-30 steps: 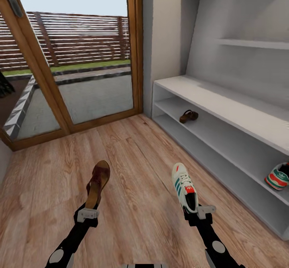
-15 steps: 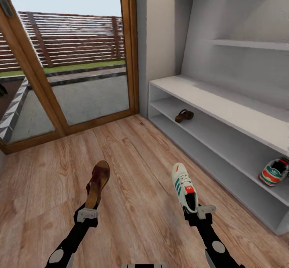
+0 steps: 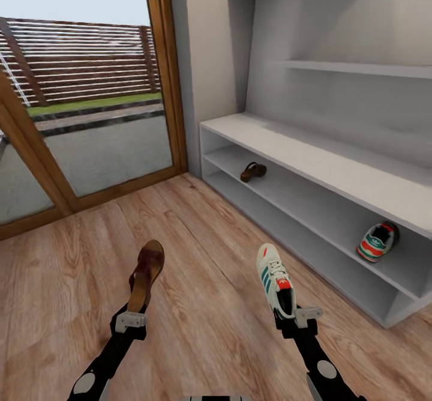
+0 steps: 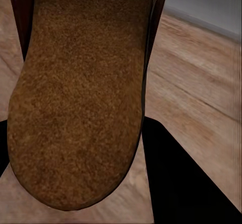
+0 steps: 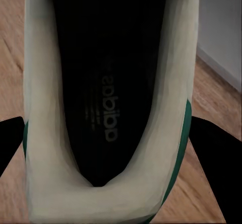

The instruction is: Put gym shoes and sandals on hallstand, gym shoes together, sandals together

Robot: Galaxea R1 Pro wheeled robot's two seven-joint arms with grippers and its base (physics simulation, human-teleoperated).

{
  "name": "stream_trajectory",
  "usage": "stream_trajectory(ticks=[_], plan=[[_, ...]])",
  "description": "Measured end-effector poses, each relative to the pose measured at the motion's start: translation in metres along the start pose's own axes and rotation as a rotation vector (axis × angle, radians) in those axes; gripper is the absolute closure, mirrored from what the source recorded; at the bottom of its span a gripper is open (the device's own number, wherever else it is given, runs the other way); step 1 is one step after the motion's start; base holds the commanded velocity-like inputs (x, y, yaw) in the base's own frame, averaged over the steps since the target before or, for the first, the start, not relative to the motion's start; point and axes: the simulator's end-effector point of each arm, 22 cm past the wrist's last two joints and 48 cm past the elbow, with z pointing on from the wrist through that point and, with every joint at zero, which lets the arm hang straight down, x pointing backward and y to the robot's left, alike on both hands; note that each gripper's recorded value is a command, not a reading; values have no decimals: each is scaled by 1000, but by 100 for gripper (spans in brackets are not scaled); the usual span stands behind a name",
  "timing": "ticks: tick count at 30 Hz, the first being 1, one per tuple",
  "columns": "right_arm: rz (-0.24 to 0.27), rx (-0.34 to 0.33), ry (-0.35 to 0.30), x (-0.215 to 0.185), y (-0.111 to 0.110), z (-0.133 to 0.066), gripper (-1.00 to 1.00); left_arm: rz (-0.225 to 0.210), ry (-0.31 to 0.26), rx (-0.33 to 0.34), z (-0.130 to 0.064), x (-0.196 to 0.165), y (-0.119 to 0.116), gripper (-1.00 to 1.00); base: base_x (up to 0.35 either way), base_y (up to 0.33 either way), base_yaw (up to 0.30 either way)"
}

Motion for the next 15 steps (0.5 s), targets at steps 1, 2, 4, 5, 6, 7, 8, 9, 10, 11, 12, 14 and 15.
stream_trajectory(ticks=[1,2,4,5,6,7,8,9,10,11,12,14,15], plan=[[0,0,0,0,0,0,100,0,-1,0,0,0,0,100,0,0,-245],[0,0,-1,0,0,0,100,0,-1,0,0,0,0,100,0,0,-246],[0,0,-2,-1,0,0,100,1,-2,0,0,-1,0,100,0,0,-246],[0,0,-2,-1,0,0,100,1,-2,0,0,-1,0,100,0,0,-246],[0,0,-3,-1,0,0,100,1,-3,0,0,-1,0,100,0,0,-246],[0,0,-3,-2,0,0,100,1,-3,0,0,-2,0,100,0,0,-247],[0,0,-3,-2,0,0,100,1,-3,0,0,-2,0,100,0,0,-247],[0,1,-4,-2,0,0,100,1,-4,0,0,-2,0,100,0,0,-247],[0,1,-4,-2,0,0,100,1,-4,0,0,-2,0,100,0,0,-247],[0,1,-5,-2,0,0,100,1,-5,0,0,-2,0,100,0,0,-247],[0,1,-5,-3,0,0,100,1,-5,0,0,-3,0,100,0,0,-247],[0,1,-6,-3,0,0,100,1,-6,0,0,-3,0,100,0,0,-247],[0,1,-6,-3,0,0,100,1,-6,0,0,-3,0,100,0,0,-247]])
